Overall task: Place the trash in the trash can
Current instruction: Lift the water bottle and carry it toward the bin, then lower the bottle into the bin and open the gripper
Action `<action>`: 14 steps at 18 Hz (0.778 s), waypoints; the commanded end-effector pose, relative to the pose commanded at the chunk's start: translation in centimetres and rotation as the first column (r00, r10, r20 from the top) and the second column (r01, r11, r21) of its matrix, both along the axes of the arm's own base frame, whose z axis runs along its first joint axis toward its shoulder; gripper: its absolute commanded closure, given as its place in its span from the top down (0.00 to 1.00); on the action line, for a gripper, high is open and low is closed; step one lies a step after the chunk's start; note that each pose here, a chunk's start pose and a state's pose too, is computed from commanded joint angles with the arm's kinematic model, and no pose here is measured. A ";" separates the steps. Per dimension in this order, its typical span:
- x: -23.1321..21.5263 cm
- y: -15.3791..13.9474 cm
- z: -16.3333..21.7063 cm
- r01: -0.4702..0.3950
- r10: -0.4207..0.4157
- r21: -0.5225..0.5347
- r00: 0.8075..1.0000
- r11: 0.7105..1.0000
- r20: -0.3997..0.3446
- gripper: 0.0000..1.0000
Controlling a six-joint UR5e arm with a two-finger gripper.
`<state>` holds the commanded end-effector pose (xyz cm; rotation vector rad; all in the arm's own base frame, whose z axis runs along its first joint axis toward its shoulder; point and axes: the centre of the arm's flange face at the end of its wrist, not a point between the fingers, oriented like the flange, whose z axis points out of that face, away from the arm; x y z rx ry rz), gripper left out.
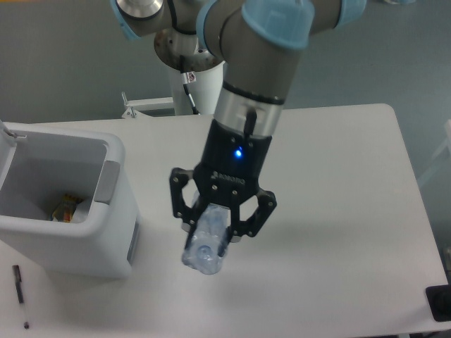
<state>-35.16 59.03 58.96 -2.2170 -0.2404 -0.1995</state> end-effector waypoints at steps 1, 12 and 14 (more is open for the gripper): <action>0.3 0.2 0.2 0.016 -0.016 0.015 1.000 1.000 0.007 0.44; 5.5 1.7 2.8 0.074 -0.085 0.120 0.993 0.990 0.086 0.44; 6.0 1.8 3.0 0.079 -0.098 0.138 0.986 0.987 0.137 0.44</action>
